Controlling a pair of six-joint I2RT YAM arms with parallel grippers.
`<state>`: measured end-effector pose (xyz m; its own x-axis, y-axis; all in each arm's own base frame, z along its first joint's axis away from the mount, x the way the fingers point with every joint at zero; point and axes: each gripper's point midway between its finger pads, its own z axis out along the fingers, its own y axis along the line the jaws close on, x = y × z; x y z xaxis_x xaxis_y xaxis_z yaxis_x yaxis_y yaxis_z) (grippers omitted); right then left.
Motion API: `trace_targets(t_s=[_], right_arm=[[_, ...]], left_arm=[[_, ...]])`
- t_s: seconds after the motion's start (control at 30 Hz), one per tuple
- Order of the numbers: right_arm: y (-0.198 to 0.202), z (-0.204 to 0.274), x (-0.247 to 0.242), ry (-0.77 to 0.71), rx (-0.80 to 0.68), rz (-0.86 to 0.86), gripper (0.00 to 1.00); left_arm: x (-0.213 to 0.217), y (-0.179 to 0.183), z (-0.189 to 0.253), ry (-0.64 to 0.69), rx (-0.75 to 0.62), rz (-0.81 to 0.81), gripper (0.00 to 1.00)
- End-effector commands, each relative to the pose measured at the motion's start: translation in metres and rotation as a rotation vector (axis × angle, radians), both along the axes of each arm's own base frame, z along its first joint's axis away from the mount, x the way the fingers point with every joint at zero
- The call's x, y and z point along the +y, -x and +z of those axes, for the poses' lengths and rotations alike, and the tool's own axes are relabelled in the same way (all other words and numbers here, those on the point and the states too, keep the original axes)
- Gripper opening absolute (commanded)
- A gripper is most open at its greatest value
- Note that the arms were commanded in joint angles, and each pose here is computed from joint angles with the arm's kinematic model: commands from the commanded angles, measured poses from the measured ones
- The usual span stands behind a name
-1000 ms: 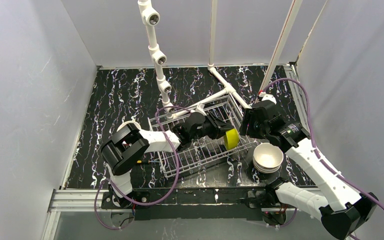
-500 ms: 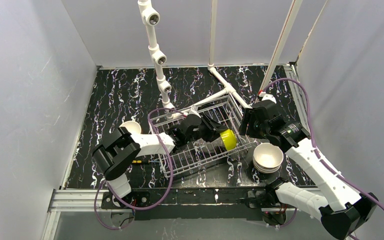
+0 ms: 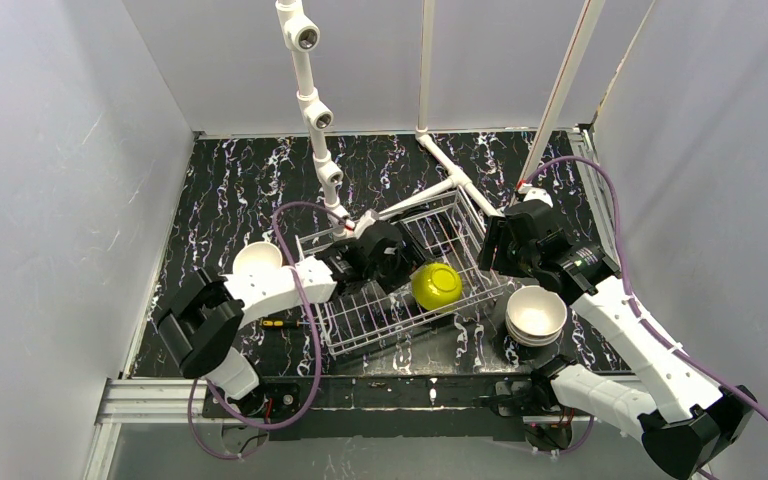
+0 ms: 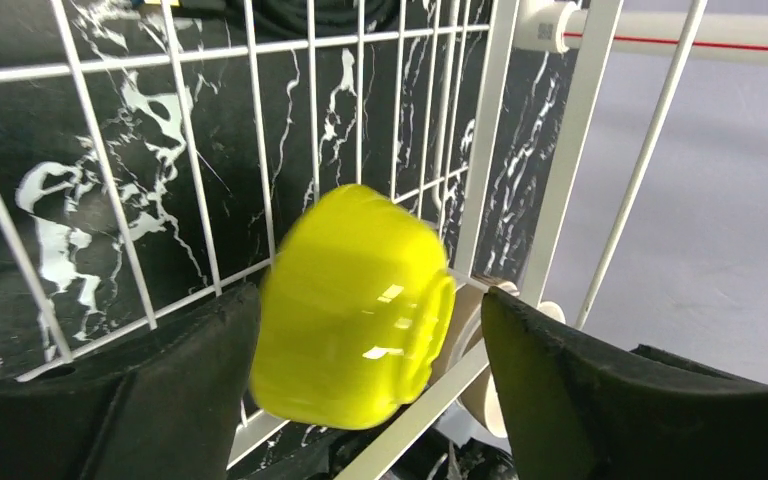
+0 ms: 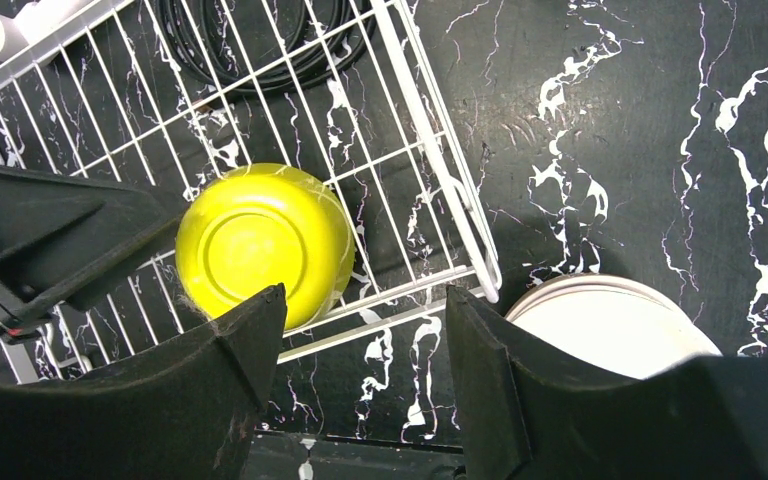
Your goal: Load the bowls into the dish rack
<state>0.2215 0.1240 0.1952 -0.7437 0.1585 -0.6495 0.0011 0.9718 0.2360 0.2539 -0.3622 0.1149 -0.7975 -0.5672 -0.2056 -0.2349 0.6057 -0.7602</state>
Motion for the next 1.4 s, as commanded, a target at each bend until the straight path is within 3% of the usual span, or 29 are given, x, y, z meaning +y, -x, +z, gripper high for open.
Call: trace_targets(t_s=[0.0, 0.13, 0.37, 0.57, 0.77, 0.97, 1.13, 1.37], right_arm=[[-0.010, 0.023, 0.007, -0.060, -0.069, -0.008, 0.68], [-0.011, 0.026, 0.009, -0.069, -0.072, -0.006, 0.68], [-0.008, 0.047, 0.024, -0.133, -0.116, 0.085, 0.68], [-0.008, 0.055, 0.033, -0.169, -0.133, 0.131, 0.68], [-0.006, 0.050, 0.034, -0.169, -0.120, 0.141, 0.68], [-0.004, 0.050, 0.033, -0.168, -0.123, 0.143, 0.67], [-0.004, 0.046, 0.032, -0.163, -0.117, 0.140, 0.67], [-0.006, 0.044, 0.032, -0.160, -0.118, 0.129, 0.67]], left_arm=[[0.036, -0.001, 0.016, -0.232, -0.042, 0.010, 0.80], [0.046, 0.001, 0.019, -0.328, -0.063, -0.032, 0.86], [0.050, 0.019, 0.018, -0.470, -0.117, -0.315, 0.85], [0.036, 0.032, 0.012, -0.415, -0.104, -0.414, 0.82], [0.005, 0.037, 0.014, -0.265, -0.092, -0.471, 0.80], [-0.004, 0.034, -0.003, -0.277, -0.030, -0.453, 0.69], [-0.020, 0.031, 0.003, -0.246, -0.067, -0.478, 0.65], [-0.048, 0.025, 0.003, -0.191, -0.097, -0.527, 0.52]])
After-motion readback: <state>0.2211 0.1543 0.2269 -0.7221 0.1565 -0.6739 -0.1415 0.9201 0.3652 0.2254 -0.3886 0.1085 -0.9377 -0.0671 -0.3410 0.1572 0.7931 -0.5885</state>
